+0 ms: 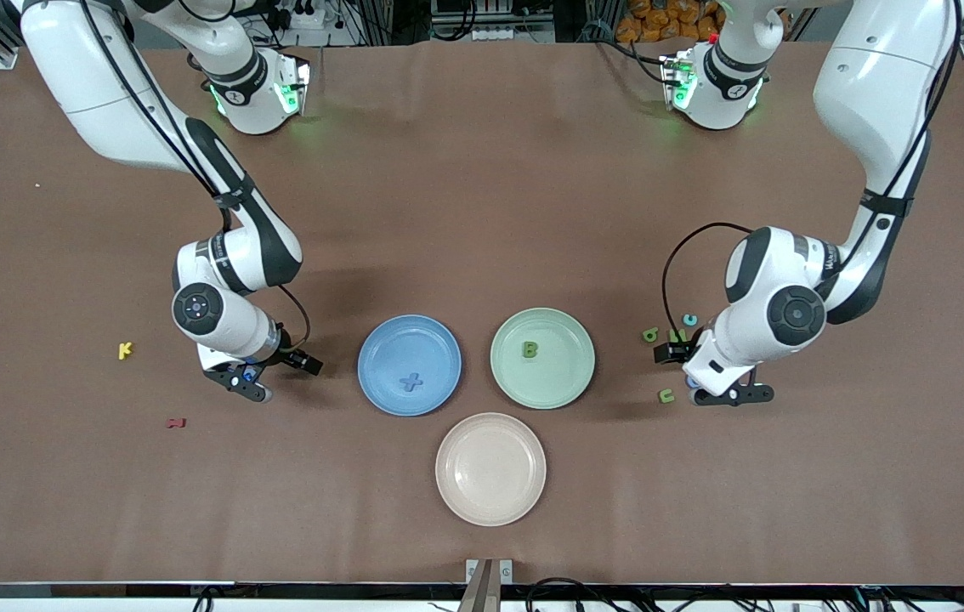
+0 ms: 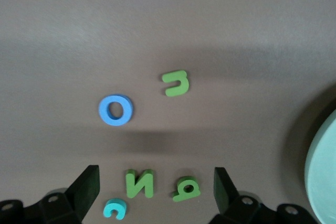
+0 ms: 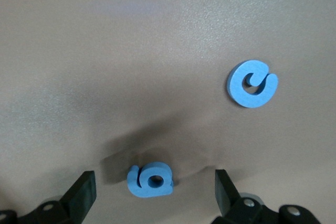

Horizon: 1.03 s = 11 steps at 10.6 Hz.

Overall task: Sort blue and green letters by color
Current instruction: 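Grasp the green N with the left gripper while the right gripper grasps the 6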

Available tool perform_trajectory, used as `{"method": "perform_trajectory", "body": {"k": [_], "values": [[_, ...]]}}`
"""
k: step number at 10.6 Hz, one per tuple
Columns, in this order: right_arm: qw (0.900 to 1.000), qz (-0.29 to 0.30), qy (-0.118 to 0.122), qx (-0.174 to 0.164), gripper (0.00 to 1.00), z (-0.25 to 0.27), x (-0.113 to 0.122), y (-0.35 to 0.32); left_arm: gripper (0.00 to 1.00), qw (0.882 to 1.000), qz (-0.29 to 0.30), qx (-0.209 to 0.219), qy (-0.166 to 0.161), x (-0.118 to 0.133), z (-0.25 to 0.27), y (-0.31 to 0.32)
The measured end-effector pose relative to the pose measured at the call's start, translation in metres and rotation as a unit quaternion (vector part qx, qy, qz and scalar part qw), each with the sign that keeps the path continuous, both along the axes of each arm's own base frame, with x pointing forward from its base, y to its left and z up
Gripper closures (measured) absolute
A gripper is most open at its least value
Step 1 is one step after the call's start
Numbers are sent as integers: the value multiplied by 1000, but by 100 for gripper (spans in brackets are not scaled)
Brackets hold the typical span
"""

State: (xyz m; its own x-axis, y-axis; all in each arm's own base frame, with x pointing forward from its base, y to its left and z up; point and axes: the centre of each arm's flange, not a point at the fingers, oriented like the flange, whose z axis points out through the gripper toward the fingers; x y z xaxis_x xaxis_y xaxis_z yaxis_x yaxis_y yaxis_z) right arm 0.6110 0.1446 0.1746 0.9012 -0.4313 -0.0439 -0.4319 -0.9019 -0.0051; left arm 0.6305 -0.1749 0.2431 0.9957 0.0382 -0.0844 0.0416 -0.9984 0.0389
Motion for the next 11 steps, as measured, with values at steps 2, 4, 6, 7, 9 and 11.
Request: {"method": "perform_trajectory", "body": {"k": [2, 4, 6, 7, 9, 11], "values": [[1000, -2, 0, 0, 5, 0, 1, -2, 6, 1000, -10, -1, -11, -18, -27, -3], [1000, -6, 0, 0, 32, -1, 2, -8, 10, 1000, -26, 10, -8, -34, -47, 0], [1000, -8, -2, 0, 61, 2, 4, -8, 14, 999, -33, 16, -7, -37, -51, 1], [1000, -9, -2, 0, 64, 2, 4, -8, 16, 999, -33, 16, -7, -37, -51, 1], [1000, -8, -2, 1, 64, 3, 4, -8, 20, 999, -43, 25, -5, -40, -55, 3], [1000, -11, -2, 2, 64, 5, 5, -3, 23, 998, -47, 33, -3, -42, -59, 10]]}}
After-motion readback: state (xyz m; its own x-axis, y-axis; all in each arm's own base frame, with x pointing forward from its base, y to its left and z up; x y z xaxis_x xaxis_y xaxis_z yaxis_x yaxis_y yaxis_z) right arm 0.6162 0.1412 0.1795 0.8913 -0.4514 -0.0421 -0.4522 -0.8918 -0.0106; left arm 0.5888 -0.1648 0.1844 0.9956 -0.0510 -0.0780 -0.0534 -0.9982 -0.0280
